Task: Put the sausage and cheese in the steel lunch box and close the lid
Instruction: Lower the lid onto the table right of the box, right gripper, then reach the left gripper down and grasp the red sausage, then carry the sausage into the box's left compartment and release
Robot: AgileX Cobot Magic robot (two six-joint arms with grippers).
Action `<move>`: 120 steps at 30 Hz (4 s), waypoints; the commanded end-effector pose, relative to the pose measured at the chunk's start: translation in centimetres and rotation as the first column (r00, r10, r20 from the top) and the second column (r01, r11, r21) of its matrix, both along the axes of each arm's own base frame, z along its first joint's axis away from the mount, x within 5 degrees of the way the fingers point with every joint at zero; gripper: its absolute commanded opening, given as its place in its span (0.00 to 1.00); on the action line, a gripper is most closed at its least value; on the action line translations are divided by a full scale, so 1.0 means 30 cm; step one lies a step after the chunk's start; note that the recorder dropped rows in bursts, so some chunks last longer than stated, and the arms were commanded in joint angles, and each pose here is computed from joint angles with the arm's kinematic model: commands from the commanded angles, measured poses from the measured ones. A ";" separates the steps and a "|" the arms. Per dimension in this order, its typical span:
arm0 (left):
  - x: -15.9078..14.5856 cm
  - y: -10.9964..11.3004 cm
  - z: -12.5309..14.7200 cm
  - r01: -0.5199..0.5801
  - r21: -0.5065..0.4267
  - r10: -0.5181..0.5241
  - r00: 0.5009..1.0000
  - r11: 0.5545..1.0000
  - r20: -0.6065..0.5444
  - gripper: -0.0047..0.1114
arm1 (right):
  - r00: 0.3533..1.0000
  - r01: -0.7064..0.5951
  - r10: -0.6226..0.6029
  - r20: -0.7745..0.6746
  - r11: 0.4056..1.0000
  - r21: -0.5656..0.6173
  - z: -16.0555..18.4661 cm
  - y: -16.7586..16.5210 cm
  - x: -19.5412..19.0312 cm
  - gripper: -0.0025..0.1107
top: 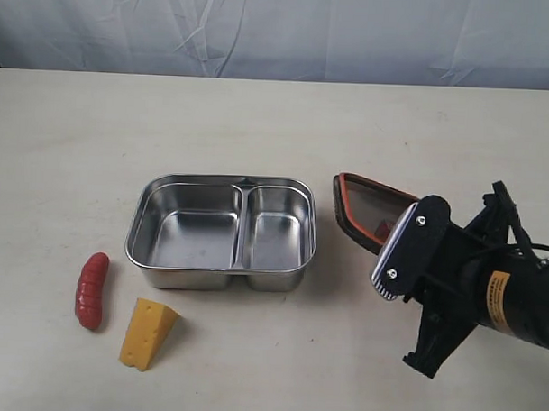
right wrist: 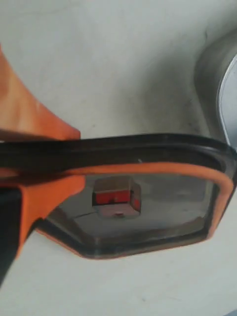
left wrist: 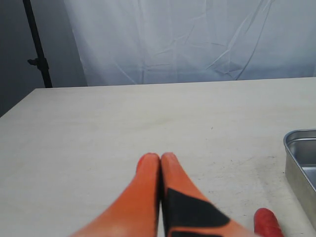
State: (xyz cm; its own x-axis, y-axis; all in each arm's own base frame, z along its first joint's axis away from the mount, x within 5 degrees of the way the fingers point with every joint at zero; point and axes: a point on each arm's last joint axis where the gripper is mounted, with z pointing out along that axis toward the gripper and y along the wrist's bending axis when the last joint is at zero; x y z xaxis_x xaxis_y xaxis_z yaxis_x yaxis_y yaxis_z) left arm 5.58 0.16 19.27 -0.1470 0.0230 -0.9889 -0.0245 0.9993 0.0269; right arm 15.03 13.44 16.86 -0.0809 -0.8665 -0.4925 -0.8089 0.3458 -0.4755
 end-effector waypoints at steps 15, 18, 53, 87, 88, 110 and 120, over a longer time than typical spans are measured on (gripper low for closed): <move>-0.001 -0.001 -0.001 0.001 -0.006 -0.001 1.000 1.000 0.004 0.04 | 0.989 0.077 -0.068 -0.130 0.995 0.065 -0.034 0.022 -0.005 0.42; -0.001 0.000 -0.001 0.000 0.008 0.000 1.000 1.000 0.004 0.04 | 0.950 0.300 -0.258 -0.177 0.910 0.286 0.093 0.046 0.031 0.34; 0.221 0.004 0.475 -0.086 -0.229 0.027 0.968 0.970 -0.251 0.04 | 0.882 0.468 -0.430 -0.193 0.754 0.461 0.266 -0.013 0.021 0.02; 0.691 -0.163 -0.164 -0.019 -0.394 -0.387 0.146 0.919 -0.910 0.55 | 0.847 0.528 -0.500 -0.181 0.745 0.408 0.255 -0.040 0.024 0.02; 0.696 -0.176 -0.175 -0.010 -0.388 -0.382 0.152 0.922 -0.912 0.55 | 0.847 0.528 -0.500 -0.182 0.746 0.406 0.253 -0.039 0.025 0.02; 0.688 -0.221 -0.263 -0.001 -0.257 -0.256 0.073 0.966 -0.964 0.04 | 0.844 0.533 -0.505 -0.182 0.744 0.403 0.253 -0.040 0.025 0.02; 0.710 -0.218 -0.013 0.101 -0.264 -0.282 0.321 0.959 -0.904 0.04 | 0.843 0.534 -0.507 -0.181 0.744 0.402 0.253 -0.041 0.025 0.02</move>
